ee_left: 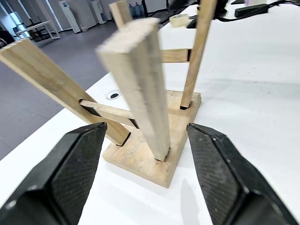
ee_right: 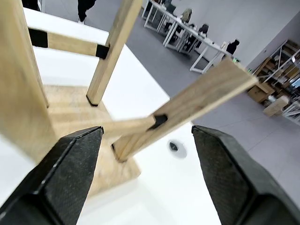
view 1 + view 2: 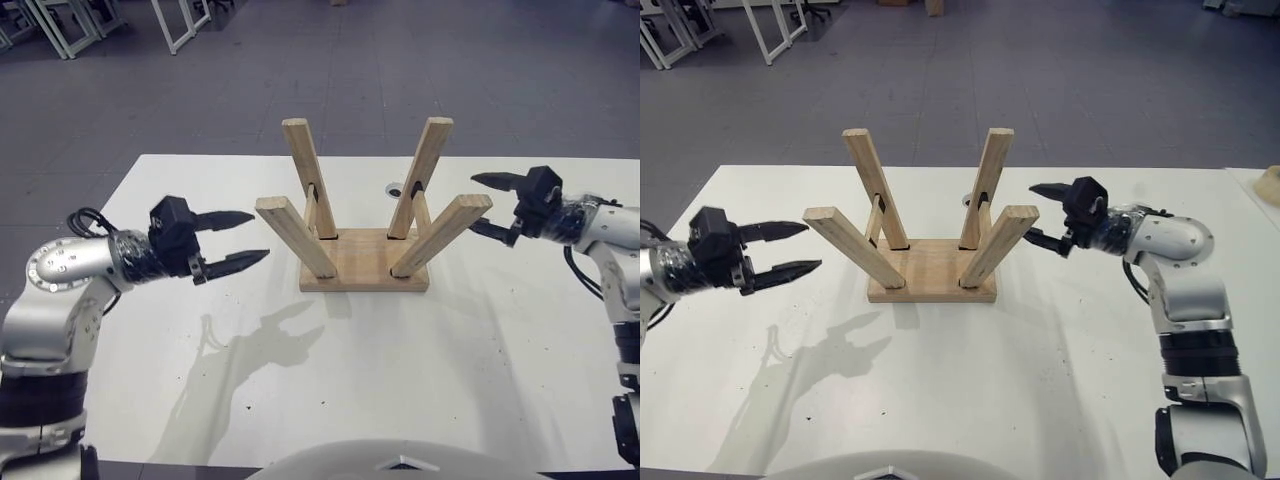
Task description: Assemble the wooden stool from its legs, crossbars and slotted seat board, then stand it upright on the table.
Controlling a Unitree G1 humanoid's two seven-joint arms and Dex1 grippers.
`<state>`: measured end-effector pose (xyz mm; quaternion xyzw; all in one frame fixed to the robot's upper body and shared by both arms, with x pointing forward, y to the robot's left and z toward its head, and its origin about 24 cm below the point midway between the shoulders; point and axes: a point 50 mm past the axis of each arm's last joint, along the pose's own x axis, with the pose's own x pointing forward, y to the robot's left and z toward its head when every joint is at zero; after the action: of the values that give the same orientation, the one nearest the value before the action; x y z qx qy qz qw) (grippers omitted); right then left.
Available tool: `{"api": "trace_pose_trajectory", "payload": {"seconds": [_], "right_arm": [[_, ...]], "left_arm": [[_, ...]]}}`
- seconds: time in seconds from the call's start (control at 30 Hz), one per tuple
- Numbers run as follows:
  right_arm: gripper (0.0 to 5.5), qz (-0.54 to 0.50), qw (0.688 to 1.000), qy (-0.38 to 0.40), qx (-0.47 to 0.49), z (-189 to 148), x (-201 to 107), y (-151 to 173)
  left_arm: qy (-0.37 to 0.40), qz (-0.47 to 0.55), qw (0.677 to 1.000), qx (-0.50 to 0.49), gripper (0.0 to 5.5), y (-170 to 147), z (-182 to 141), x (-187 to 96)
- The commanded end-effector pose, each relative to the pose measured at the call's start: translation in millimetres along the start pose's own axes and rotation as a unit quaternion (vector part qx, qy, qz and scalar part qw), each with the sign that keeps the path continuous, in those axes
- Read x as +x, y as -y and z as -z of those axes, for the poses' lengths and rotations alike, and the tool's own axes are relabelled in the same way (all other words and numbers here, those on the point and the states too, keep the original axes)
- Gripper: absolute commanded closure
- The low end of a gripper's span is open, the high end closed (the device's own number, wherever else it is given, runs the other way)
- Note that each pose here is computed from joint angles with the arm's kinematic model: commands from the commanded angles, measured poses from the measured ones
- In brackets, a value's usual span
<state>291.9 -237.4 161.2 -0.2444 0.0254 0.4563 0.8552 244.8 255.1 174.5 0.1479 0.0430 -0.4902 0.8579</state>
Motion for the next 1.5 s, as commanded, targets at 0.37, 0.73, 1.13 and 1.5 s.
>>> {"api": "trace_pose_trajectory", "payload": {"seconds": [0.37,0.73,1.13,1.5], "right_arm": [[2.01,-0.166,0.981,0.017,0.100,-9,-11,12],[2.78,-0.266,0.950,0.083,0.144,-29,17,5],[4.45,-0.324,0.864,0.131,0.363,-63,-10,26],[2.99,-0.168,0.729,0.027,0.663,22,54,11]], "left_arm": [[0.018,0.125,0.992,-0.011,2.32,-21,-8,37],[0.025,0.186,0.980,-0.067,3.50,-22,-4,57],[0.105,0.267,0.916,-0.282,4.40,-38,-51,40],[0.012,0.128,0.786,-0.605,3.56,-34,46,92]]}}
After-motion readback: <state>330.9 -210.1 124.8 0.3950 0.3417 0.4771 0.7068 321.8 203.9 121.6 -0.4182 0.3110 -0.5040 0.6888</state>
